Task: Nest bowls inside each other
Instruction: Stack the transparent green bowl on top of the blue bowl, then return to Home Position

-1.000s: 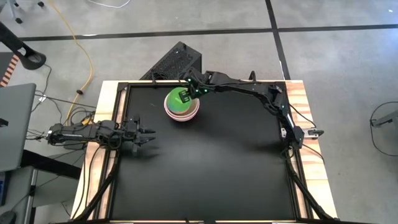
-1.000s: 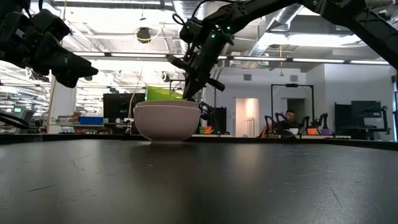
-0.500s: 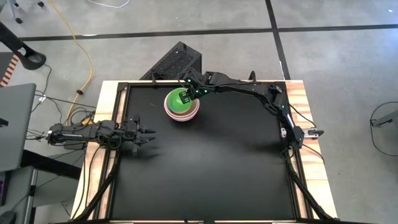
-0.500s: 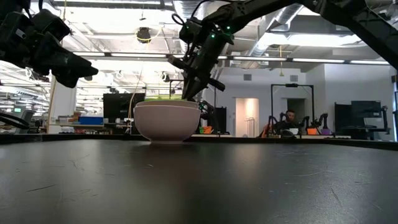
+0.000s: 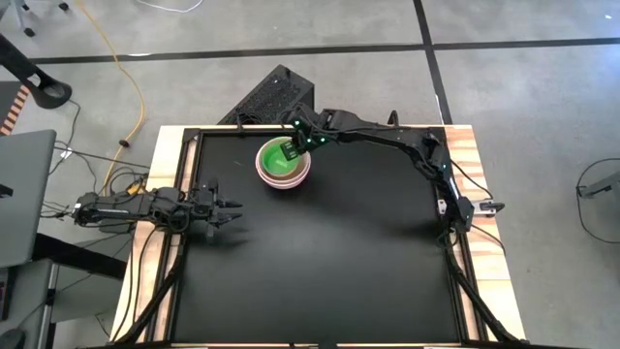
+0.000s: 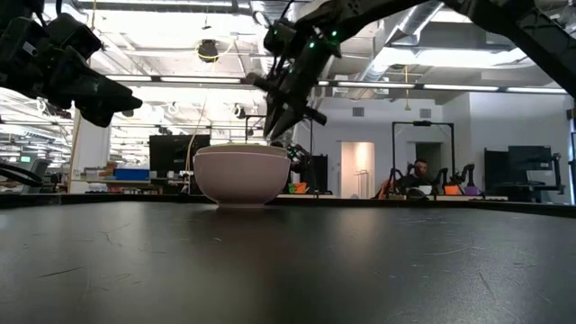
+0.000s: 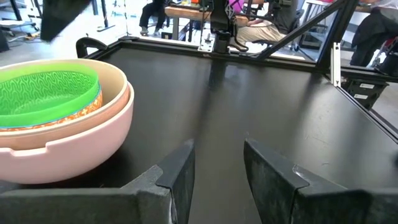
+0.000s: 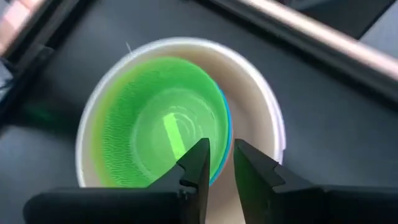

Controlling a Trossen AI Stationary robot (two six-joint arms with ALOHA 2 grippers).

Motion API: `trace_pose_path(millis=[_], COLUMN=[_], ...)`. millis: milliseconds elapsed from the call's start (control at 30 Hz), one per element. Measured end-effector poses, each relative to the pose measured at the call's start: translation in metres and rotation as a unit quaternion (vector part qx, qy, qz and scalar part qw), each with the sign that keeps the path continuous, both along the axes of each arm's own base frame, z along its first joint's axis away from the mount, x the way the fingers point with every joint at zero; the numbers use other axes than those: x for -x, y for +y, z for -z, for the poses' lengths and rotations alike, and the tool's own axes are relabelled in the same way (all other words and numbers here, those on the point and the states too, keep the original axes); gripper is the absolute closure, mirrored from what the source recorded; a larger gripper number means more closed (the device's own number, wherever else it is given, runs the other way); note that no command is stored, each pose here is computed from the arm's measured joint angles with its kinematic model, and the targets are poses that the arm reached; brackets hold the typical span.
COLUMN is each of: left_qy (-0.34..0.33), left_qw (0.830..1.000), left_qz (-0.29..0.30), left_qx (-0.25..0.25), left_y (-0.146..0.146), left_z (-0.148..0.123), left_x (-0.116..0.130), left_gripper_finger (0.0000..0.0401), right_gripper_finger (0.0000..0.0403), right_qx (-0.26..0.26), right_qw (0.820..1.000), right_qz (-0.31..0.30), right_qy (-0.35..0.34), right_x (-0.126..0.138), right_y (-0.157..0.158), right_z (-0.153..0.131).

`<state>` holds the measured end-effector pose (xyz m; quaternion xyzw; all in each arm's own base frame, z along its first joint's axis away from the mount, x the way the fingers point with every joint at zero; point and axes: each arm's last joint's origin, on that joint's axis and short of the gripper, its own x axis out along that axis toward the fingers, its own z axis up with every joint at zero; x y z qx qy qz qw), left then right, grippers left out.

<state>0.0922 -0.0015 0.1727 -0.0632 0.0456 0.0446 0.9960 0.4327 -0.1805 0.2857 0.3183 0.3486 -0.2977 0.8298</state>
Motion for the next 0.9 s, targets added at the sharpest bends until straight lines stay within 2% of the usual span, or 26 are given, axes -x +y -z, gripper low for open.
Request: trace_pose_path(millis=[233, 367, 500, 600, 733, 900], left_qy=[0.0, 0.001, 0.001, 0.001, 0.002, 0.002], left_qw=[1.0, 1.0, 1.0, 1.0, 1.0, 1.0], left_qz=[0.0, 0.0, -0.001, -0.009, -0.01, -0.013], left_qx=[0.0, 0.0, -0.001, -0.001, -0.001, -0.006], left_y=[0.0, 0.0, 0.0, 0.001, 0.001, 0.001], left_z=[0.0, 0.0, 0.0, 0.0, 0.0, 0.0], left_x=[0.0, 0.0, 0.0, 0.0, 0.0, 0.0], left_gripper_finger=[0.0273, 0.0273, 0.0273, 0.0273, 0.0273, 0.0273], right_gripper_finger=[0.031, 0.031, 0.0314, 0.0319, 0.0327, 0.0332], right_qx=[0.027, 0.049, 0.087, 0.102, 0.108, 0.118], right_qw=[0.998, 0.993, 0.986, 0.982, 0.973, 0.962], right_qz=[-0.05, -0.104, -0.119, -0.138, -0.184, -0.231], right_qy=[0.009, 0.035, 0.077, 0.083, 0.091, 0.081], right_x=[0.018, 0.032, 0.048, 0.063, 0.087, 0.127], right_y=[0.022, 0.051, 0.084, 0.11, 0.142, 0.171], right_z=[-0.035, -0.056, -0.075, -0.086, -0.088, -0.073])
